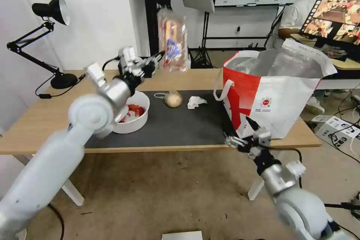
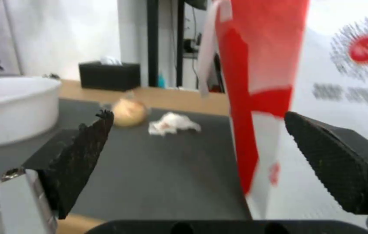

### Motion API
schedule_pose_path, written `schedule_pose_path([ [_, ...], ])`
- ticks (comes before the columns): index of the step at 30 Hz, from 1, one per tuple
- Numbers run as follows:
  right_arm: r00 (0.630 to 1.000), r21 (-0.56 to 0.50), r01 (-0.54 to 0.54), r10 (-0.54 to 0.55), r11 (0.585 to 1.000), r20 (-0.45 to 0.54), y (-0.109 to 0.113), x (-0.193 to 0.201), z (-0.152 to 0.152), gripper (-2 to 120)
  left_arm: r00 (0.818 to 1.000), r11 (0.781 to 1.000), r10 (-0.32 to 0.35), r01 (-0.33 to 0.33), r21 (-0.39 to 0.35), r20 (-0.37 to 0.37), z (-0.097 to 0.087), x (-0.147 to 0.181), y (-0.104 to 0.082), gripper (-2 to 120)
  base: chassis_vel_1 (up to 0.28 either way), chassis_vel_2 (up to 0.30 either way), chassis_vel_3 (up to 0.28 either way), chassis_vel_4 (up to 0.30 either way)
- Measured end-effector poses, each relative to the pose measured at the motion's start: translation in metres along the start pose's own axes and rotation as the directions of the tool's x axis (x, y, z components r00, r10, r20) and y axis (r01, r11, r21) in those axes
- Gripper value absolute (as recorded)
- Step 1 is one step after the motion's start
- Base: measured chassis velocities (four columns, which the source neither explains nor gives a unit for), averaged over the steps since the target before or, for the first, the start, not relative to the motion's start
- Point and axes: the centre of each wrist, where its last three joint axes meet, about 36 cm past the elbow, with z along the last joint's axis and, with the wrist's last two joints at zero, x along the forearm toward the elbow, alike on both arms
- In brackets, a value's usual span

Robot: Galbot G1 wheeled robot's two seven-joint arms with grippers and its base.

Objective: Pick up the trash from the table and place it into the takeout bag.

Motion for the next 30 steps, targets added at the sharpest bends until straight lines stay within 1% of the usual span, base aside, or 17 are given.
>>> schedule_pose_path([
  [2,1.0,0.019,-0.022,0.022,1.0,0.001,0.001,0.011,0.006,100,1.0,1.0,0.026,-0.025,-0.007,0.007,-0.006,-0.021,-0.008,0,0.0,0.0,0.0,0.0],
  [3,1.0,0.019,-0.022,0.022,1.0,0.001,0.001,0.011,0.006,100,1.0,1.0,0.026,-0.025,-0.007,0.007,-0.006,-0.021,-0.008,0,0.0,0.0,0.0,0.0],
  [6,0.998,0.025,-0.063,0.064,0.998,-0.015,0.0,0.024,0.012,100,0.998,0.998,0.066,-0.066,-0.002,0.004,-0.009,-0.061,-0.024,0,0.0,0.0,0.0,0.0],
  [7,0.998,0.025,-0.063,0.064,0.998,-0.015,0.0,0.024,0.012,100,0.998,0.998,0.066,-0.066,-0.002,0.004,-0.009,-0.061,-0.024,0,0.0,0.0,0.0,0.0],
  [10,0.996,0.034,-0.091,0.092,0.995,-0.021,-0.002,0.031,0.012,100,0.996,0.995,0.091,-0.091,-0.027,-0.009,0.0,-0.094,-0.044,0,0.0,0.0,0.0,0.0],
  [11,0.996,0.034,-0.091,0.092,0.995,-0.021,-0.002,0.031,0.012,100,0.996,0.995,0.091,-0.091,-0.027,-0.009,0.0,-0.094,-0.044,0,0.0,0.0,0.0,0.0],
  [13,0.993,0.041,-0.113,0.114,0.993,-0.024,-0.004,0.035,0.01,100,0.996,0.995,0.082,-0.083,-0.05,-0.019,0.013,-0.112,-0.056,0,0.0,0.0,0.0,0.0],
  [14,0.993,0.041,-0.113,0.114,0.993,-0.024,-0.004,0.035,0.01,100,0.996,0.995,0.082,-0.083,-0.05,-0.019,0.013,-0.112,-0.056,0,0.0,0.0,0.0,0.0],
  [17,0.989,0.049,-0.14,0.142,0.989,-0.033,-0.006,0.043,0.009,100,0.998,0.993,0.054,-0.058,-0.107,-0.036,0.046,-0.147,-0.081,0,0.0,0.0,0.0,0.0],
  [18,0.989,0.049,-0.14,0.142,0.989,-0.033,-0.006,0.043,0.009,100,0.998,0.993,0.054,-0.058,-0.107,-0.036,0.046,-0.147,-0.081,0,0.0,0.0,0.0,0.0],
  [20,0.988,0.051,-0.145,0.147,0.988,-0.036,-0.005,0.046,0.009,100,0.999,0.988,0.041,-0.046,-0.15,-0.036,0.062,-0.163,-0.09,0,0.0,0.0,0.0,0.0],
  [22,0.988,0.051,-0.147,0.149,0.988,-0.037,-0.005,0.046,0.01,100,0.998,0.986,0.039,-0.045,-0.161,-0.039,0.066,-0.168,-0.092,0,0.0,0.0,0.0,0.0],
  [23,0.988,0.051,-0.151,0.153,0.987,-0.036,-0.003,0.046,0.01,100,0.998,0.981,0.038,-0.047,-0.19,-0.052,0.077,-0.176,-0.097,0,0.0,0.0,0.0,0.0],
  [24,0.988,0.051,-0.151,0.153,0.987,-0.036,-0.003,0.046,0.01,100,0.998,0.981,0.038,-0.047,-0.19,-0.052,0.077,-0.176,-0.097,0,0.0,0.0,0.0,0.0],
  [27,0.987,0.05,-0.153,0.155,0.987,-0.037,-0.001,0.047,0.011,100,0.993,0.961,0.062,-0.087,-0.264,-0.1,0.105,-0.186,-0.107,0,0.0,0.0,0.0,0.0],
  [28,0.987,0.05,-0.153,0.155,0.987,-0.037,-0.001,0.047,0.011,100,0.993,0.961,0.062,-0.087,-0.264,-0.1,0.105,-0.186,-0.107,0,0.0,0.0,0.0,0.0],
  [30,0.987,0.051,-0.154,0.156,0.987,-0.036,-0.001,0.047,0.011,100,0.99,0.957,0.08,-0.11,-0.27,-0.12,0.113,-0.186,-0.11,0,0.0,0.0,0.0,0.0],
])
